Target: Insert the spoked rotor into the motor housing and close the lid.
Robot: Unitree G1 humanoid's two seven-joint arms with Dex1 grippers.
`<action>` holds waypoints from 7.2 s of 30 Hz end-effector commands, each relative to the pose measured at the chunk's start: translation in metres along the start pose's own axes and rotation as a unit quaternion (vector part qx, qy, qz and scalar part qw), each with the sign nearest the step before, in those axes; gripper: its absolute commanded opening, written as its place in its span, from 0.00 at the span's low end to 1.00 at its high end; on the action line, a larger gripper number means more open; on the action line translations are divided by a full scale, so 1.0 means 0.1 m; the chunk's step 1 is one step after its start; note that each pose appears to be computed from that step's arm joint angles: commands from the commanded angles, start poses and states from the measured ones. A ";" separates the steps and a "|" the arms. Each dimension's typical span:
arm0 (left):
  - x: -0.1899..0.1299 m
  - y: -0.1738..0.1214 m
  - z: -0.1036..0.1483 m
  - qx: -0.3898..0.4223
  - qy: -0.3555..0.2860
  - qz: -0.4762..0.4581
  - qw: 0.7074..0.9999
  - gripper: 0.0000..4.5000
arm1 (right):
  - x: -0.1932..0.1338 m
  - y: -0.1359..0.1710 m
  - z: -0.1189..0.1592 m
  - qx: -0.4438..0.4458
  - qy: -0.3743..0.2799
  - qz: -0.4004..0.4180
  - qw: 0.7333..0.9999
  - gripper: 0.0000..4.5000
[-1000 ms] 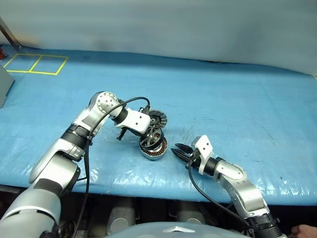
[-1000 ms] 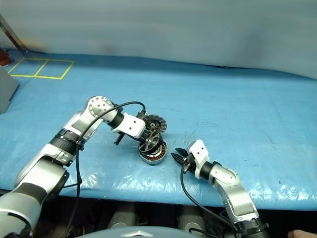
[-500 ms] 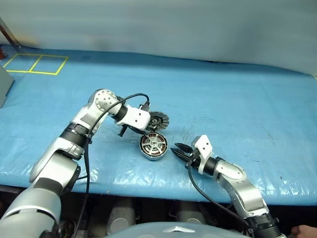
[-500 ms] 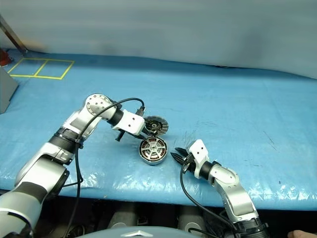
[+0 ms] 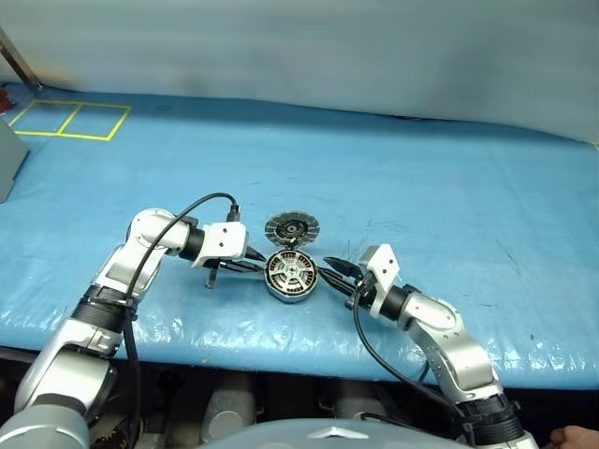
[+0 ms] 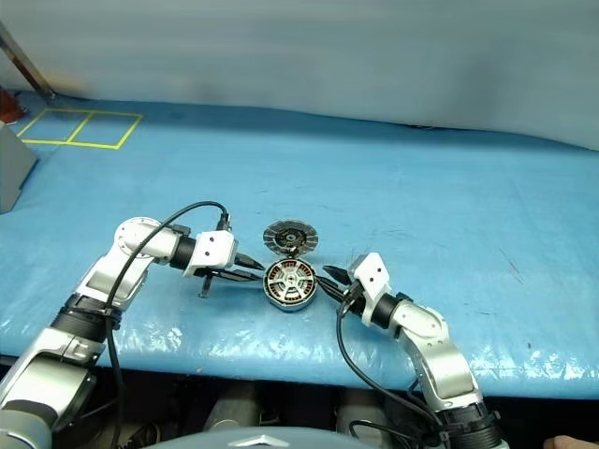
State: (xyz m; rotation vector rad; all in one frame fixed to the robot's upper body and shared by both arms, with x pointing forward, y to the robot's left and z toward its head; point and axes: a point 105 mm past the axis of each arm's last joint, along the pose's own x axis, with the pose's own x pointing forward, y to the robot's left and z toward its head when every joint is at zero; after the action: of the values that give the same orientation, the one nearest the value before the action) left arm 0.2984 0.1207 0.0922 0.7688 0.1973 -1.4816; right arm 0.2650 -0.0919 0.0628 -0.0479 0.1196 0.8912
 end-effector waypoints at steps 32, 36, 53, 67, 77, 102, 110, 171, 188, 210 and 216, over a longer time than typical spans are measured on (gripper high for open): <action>-0.09 -0.34 -0.22 -0.157 -0.090 0.176 0.967 0.16 | 0.59 0.29 0.14 -0.085 0.020 0.096 0.992 0.00; -0.10 -0.34 -0.22 -0.159 -0.091 0.181 0.966 0.16 | 0.57 0.27 0.06 -0.099 0.047 0.093 0.990 0.00; -0.08 -0.33 -0.23 -0.160 -0.090 0.185 0.965 0.16 | 0.53 0.23 0.01 -0.162 0.093 0.083 0.979 0.00; -0.08 -0.32 -0.23 -0.162 -0.091 0.187 0.965 0.16 | 0.56 0.45 0.39 -0.189 0.023 0.118 0.975 0.00; -0.08 -0.33 -0.24 -0.163 -0.090 0.188 0.964 0.16 | 0.59 0.56 0.29 -0.198 0.044 0.139 0.969 0.00; -0.10 -0.32 -0.24 -0.164 -0.094 0.194 0.963 0.16 | 0.50 0.41 0.49 -0.155 -0.002 0.100 0.983 0.00; -0.10 -0.32 -0.26 -0.175 -0.107 0.208 0.956 0.16 | 0.23 0.01 0.36 -0.124 0.026 0.020 0.992 0.00; -0.07 -0.45 -0.34 -0.217 -0.132 0.235 0.938 0.16 | 0.42 0.37 0.42 -0.087 -0.030 0.120 0.989 0.20; -0.05 -0.48 -0.35 -0.226 -0.129 0.230 0.938 0.16 | 0.48 0.40 0.30 -0.048 -0.012 0.117 0.992 0.99; -0.06 -0.48 -0.38 -0.225 -0.125 0.232 0.938 0.16 | 0.47 0.28 0.15 -0.066 0.014 0.095 0.993 0.67; -0.05 -0.48 -0.39 -0.226 -0.125 0.231 0.938 0.16 | 0.48 0.28 0.29 -0.082 0.000 0.105 0.991 0.67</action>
State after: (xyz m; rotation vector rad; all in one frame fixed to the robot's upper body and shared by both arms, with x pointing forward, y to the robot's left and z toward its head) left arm 0.2645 0.1517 0.0456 0.2234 0.1674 -1.0126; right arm 0.2718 -0.0356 0.0656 -0.1709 0.1295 1.1048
